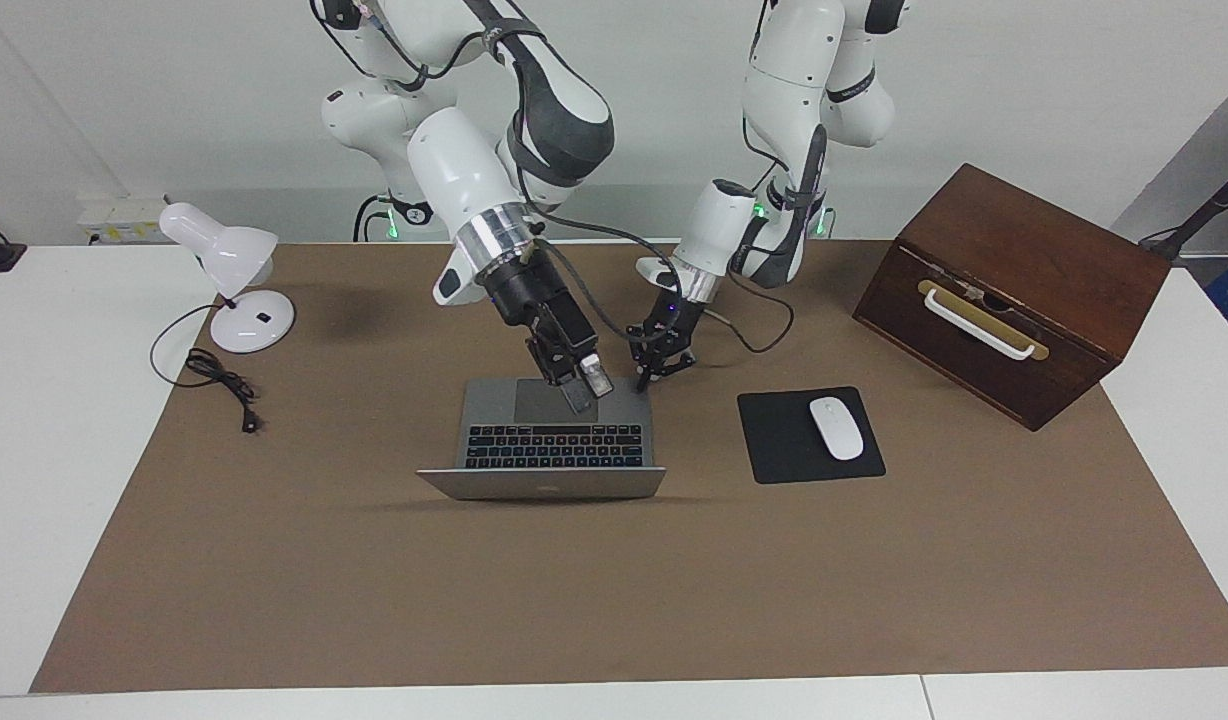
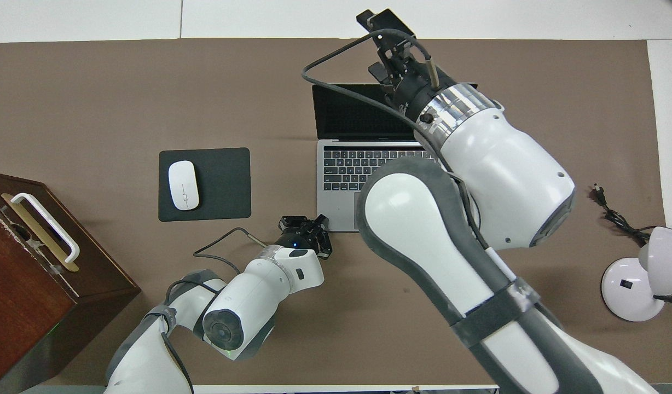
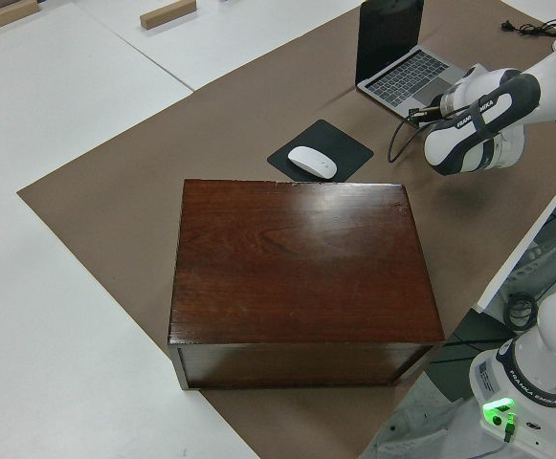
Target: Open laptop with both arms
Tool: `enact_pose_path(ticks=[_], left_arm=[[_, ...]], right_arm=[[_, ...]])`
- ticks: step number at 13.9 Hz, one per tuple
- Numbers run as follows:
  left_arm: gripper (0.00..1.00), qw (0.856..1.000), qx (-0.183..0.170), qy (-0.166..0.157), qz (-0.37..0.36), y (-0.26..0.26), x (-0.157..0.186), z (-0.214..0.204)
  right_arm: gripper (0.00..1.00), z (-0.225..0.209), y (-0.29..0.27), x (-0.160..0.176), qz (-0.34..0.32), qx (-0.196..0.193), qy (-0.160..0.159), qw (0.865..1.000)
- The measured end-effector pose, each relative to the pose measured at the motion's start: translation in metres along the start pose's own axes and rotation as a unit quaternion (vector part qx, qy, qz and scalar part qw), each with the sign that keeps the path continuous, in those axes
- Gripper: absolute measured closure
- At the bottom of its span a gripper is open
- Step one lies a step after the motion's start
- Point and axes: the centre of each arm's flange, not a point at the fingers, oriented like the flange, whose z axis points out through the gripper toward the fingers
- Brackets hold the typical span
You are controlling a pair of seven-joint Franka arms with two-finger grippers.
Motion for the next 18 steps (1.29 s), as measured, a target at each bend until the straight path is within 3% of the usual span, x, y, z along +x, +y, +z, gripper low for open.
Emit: enact_pose_path(ticks=[3,8,13,18], left_arm=[[0.99,1.000,0.005,0.001,-0.008,-0.005,0.001,0.001],[0.99,1.000,0.015,0.000,-0.026,-0.016,0.005,0.001],[0.99,0.999,0.019,-0.019,-0.039,-0.024,0.030,-0.014],[0.99,0.996,0.028,-0.055,-0.056,-0.044,0.049,-0.041]], right_arm=[[0.00,-0.013,-0.055,0.061,-0.105,0.027,0.018,0.994],[0.00,-0.054,-0.101,0.181,-0.272,-0.049,0.018,0.961],[0.00,-0.098,-0.101,0.223,-0.385,-0.146,-0.068,0.909],[0.00,-0.160,-0.103,0.202,-0.447,-0.297,-0.169,0.827]])
